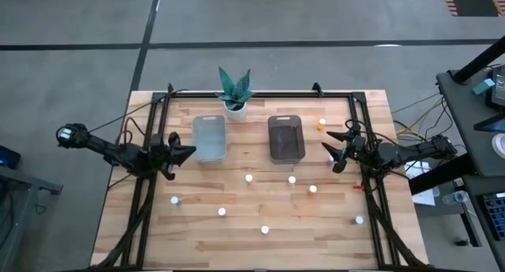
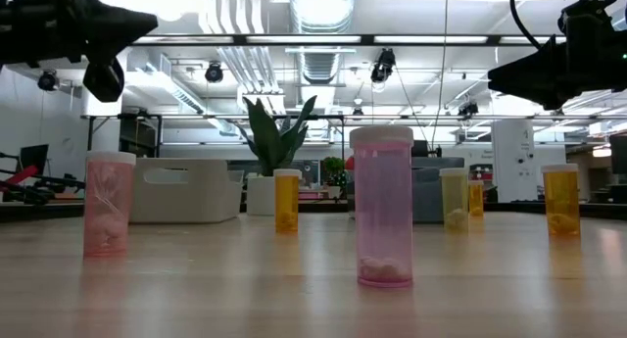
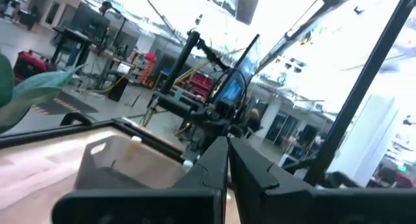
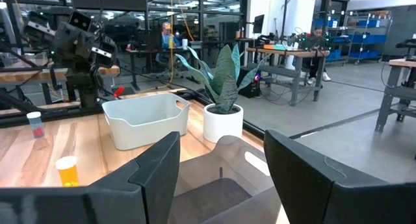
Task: Pick and place medicine bottles into bin by pill shape (circle, oval)
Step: Put the left pink tablet bottle into the gray bin
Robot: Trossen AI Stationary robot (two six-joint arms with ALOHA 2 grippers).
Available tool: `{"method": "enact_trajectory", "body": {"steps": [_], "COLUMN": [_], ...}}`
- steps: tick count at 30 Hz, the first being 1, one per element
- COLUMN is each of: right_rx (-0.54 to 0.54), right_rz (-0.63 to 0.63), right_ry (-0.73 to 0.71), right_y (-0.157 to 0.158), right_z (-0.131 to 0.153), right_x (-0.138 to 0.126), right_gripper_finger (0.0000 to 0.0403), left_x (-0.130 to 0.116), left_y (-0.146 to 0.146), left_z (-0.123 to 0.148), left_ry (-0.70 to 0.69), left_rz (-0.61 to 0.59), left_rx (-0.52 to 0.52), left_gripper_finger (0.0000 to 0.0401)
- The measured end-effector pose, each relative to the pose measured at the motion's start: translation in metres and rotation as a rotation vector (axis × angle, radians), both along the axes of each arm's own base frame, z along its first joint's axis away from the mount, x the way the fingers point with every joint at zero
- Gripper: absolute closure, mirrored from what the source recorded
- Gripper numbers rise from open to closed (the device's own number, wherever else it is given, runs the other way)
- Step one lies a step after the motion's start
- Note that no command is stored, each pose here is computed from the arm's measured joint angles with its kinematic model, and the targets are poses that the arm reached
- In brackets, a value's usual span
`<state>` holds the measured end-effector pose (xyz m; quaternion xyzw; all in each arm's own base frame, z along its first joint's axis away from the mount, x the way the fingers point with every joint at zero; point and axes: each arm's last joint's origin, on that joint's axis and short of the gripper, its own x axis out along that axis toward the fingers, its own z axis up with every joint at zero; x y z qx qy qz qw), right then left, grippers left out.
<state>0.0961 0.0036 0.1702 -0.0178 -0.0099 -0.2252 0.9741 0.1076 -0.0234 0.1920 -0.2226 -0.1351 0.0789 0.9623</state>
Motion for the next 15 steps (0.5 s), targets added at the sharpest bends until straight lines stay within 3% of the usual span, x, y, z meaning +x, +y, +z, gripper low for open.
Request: {"method": "enact_trajectory", "body": {"steps": [4,9,15], "right_rx": [0.003,-0.026,-0.183], "right_rz": [-0.005,-0.028,0.068], "right_ry": [-0.027,-0.212,-0.437], "right_y": [0.0,-0.001,0.0], "right_z": [0.003,0.023,0.048], "right_x": [0.0,-0.004,-0.014], "right_gripper_finger": [0.0188,0.0188,0.0188], "left_x": [0.001,0.008,0.026], "left_y": [0.0,-0.003,-0.01], "left_z": [0.005,0.033,0.072], "left_ry": [-0.006,-0.022,0.062], "left_rz": [0.003,0.011,-0.004], "left_rx": [-0.002,0.017,-0.009], "left_gripper_finger": [0.0401,0.0401,0.0401]}}
